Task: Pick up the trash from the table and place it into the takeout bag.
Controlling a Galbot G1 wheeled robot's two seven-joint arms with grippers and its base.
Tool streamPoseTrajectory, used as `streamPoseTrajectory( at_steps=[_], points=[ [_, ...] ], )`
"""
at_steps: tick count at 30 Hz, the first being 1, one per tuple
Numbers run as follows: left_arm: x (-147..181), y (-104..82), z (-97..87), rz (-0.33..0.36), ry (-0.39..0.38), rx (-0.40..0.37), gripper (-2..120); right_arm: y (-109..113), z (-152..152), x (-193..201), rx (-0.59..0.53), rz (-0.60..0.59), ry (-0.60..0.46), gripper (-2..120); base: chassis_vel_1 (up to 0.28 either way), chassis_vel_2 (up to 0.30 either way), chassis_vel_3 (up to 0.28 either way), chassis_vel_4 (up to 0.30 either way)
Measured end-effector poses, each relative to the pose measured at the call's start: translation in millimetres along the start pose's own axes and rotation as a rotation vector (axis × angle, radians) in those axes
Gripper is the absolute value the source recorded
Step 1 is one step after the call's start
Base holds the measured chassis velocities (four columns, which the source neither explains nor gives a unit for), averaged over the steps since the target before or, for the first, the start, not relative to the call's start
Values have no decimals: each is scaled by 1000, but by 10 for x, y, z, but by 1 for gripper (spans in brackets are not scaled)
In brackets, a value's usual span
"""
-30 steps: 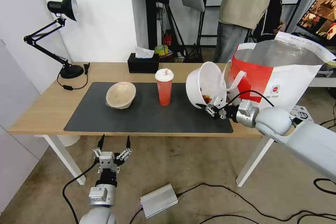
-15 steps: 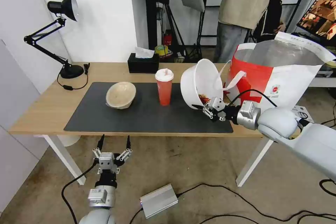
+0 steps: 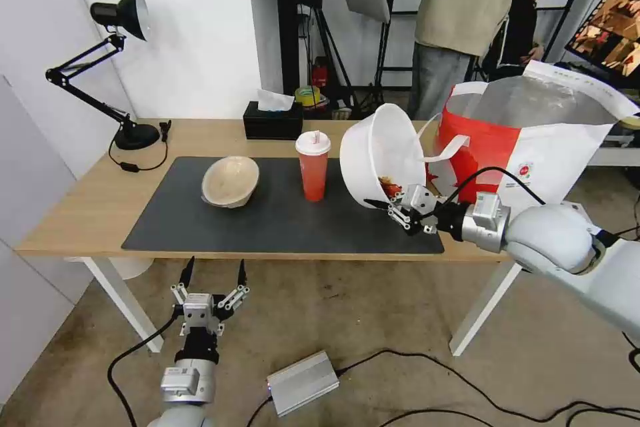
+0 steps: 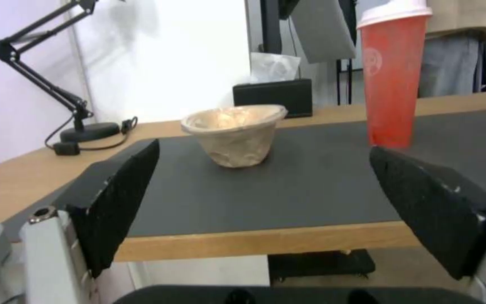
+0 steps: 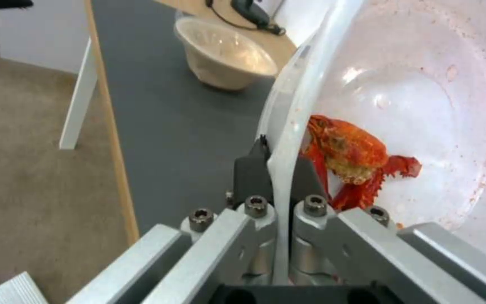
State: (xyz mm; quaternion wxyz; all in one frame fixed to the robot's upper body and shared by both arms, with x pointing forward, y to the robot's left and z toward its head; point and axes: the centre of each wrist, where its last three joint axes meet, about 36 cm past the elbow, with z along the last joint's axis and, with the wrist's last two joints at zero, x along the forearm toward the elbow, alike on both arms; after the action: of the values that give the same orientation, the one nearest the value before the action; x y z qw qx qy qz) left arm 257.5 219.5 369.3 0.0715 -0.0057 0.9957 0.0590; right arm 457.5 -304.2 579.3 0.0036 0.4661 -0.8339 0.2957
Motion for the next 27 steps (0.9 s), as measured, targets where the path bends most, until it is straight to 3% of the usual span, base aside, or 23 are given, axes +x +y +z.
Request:
streamPoseTrajectory(
  at_steps=[12, 27],
  points=[
    [11, 34, -72, 0, -15, -9, 100, 53, -345, 173, 59, -22, -45, 0, 0, 0, 0, 0],
    [-37, 6, -26, 8, -16, -1, 100, 53, -568, 366, 97, -40, -44, 0, 0, 0, 0, 0]
  ],
)
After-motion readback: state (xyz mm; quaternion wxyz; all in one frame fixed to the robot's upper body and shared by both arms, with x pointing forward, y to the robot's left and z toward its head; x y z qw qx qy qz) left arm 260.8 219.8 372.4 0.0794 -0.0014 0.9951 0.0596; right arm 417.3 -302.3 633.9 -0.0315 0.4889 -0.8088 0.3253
